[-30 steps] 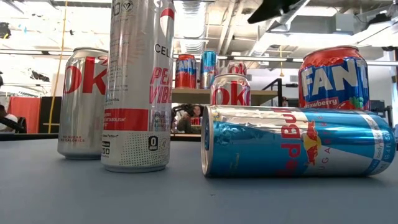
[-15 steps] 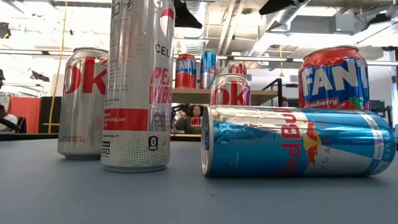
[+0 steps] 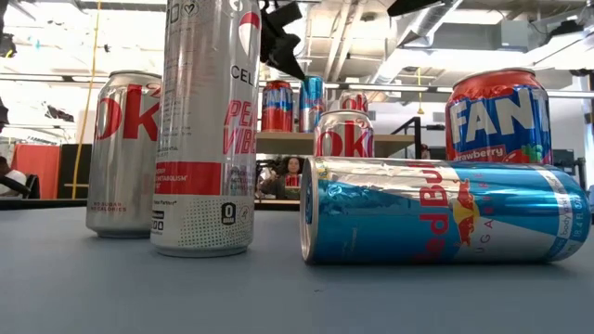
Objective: Place canned beverage on shelf
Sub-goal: Adjust the blue soda can
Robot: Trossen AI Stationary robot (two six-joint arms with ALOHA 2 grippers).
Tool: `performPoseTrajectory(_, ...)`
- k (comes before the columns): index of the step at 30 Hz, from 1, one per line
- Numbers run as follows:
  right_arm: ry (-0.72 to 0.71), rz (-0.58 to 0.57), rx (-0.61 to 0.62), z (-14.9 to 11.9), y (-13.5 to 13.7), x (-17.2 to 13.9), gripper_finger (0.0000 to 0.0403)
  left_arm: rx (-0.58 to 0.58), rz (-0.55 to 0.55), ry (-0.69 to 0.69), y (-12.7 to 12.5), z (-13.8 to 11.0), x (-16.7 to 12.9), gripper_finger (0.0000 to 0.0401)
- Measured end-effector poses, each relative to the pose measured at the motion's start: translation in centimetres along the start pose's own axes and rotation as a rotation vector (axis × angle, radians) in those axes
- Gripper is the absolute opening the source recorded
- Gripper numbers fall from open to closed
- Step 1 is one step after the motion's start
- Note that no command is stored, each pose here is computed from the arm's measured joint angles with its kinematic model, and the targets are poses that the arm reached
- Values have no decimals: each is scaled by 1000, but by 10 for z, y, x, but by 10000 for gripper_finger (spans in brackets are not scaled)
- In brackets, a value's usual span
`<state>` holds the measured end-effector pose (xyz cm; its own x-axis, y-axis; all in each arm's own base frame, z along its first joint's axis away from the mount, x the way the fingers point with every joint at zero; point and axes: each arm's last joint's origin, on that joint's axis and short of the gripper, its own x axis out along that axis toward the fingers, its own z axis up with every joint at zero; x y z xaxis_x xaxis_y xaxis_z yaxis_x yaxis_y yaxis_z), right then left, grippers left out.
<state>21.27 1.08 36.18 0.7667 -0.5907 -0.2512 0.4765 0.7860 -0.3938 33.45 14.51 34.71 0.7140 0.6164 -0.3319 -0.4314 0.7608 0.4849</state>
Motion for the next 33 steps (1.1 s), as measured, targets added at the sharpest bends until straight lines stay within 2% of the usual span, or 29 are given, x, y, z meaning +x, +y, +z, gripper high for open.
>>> performPoseTrajectory(13,0,6,-4,0,1,-1,0,57,130,50,-1,0,1,0)
performPoseTrajectory(33,-1,13,-3,0,1,-1,0,57,118,33,-3,-3,12,0)
